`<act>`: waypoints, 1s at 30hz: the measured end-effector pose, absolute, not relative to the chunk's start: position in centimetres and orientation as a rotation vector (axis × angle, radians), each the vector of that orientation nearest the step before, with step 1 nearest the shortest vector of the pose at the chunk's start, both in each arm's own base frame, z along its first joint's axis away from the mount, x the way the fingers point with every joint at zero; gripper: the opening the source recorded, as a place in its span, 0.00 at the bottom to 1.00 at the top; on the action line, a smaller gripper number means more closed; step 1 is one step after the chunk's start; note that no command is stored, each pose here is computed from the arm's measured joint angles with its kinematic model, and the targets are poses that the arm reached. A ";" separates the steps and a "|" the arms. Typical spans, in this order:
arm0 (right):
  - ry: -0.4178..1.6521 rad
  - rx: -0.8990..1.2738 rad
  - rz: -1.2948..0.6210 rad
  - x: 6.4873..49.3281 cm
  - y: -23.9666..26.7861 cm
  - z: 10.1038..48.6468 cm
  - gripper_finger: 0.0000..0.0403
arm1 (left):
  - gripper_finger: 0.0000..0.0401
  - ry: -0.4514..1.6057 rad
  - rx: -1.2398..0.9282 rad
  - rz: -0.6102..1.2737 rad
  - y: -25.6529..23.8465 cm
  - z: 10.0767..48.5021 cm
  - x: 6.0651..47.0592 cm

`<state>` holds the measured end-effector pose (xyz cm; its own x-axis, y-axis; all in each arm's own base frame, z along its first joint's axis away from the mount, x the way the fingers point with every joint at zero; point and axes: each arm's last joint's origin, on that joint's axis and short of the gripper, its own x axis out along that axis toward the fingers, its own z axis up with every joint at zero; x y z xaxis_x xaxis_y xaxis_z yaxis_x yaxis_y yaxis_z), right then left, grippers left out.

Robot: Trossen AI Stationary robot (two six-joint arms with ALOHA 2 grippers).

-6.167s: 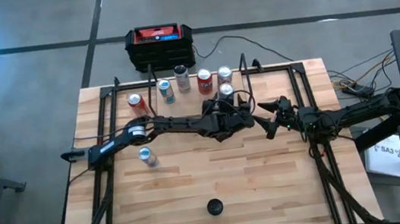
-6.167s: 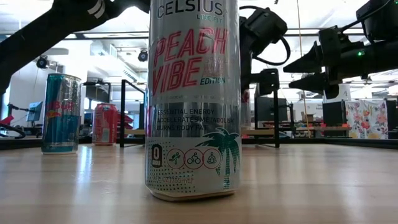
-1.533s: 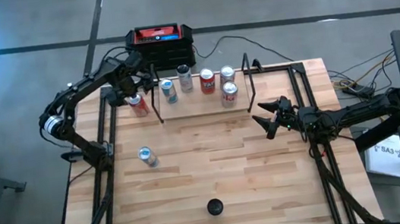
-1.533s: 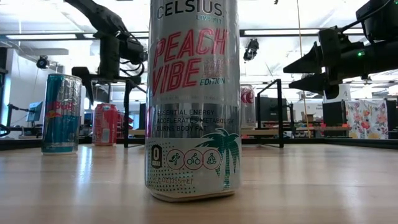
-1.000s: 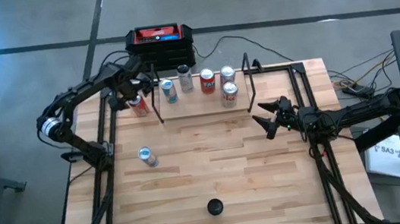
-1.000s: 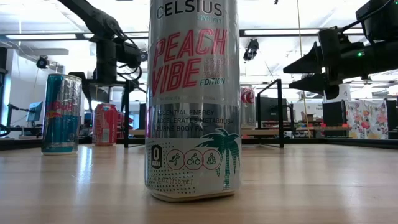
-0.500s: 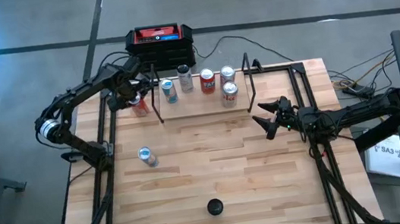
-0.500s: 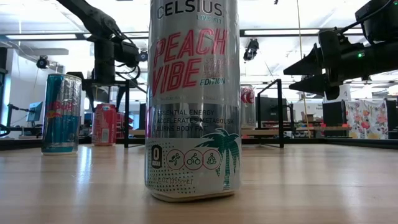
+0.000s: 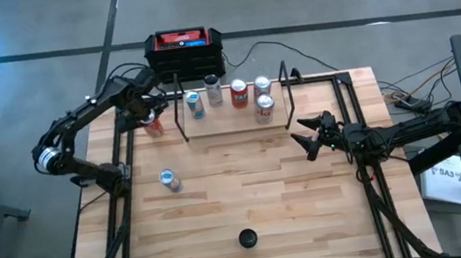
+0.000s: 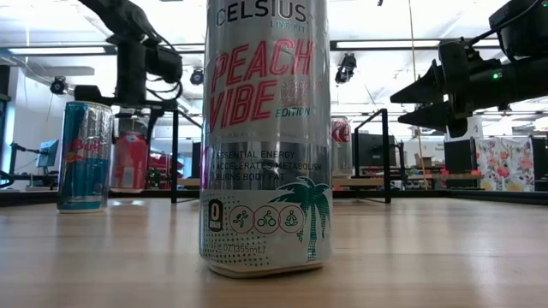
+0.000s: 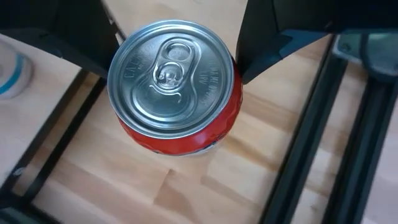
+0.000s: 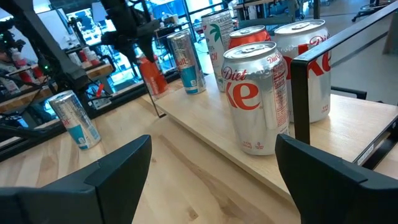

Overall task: Place canned beverage on shelf
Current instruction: Put the red soda can on the shelf aligned with the other red soda can

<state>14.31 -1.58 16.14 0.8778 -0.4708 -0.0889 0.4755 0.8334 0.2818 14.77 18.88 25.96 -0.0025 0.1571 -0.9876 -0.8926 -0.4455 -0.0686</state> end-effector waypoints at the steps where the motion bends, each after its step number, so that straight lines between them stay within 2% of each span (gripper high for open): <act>1: 0.016 0.303 -0.502 14.3 -1.6 16.1 0.81 | 0.66 0.808 -1.437 1.581 18.5 26.0 14.6; 16: 0.016 0.303 -0.501 14.3 -1.6 16.1 0.81 | 0.66 0.680 -1.490 1.430 10.1 26.4 13.4; 30: 0.016 0.303 -0.501 14.3 -1.6 16.1 0.81 | 0.67 0.815 -1.424 1.325 7.2 26.5 19.0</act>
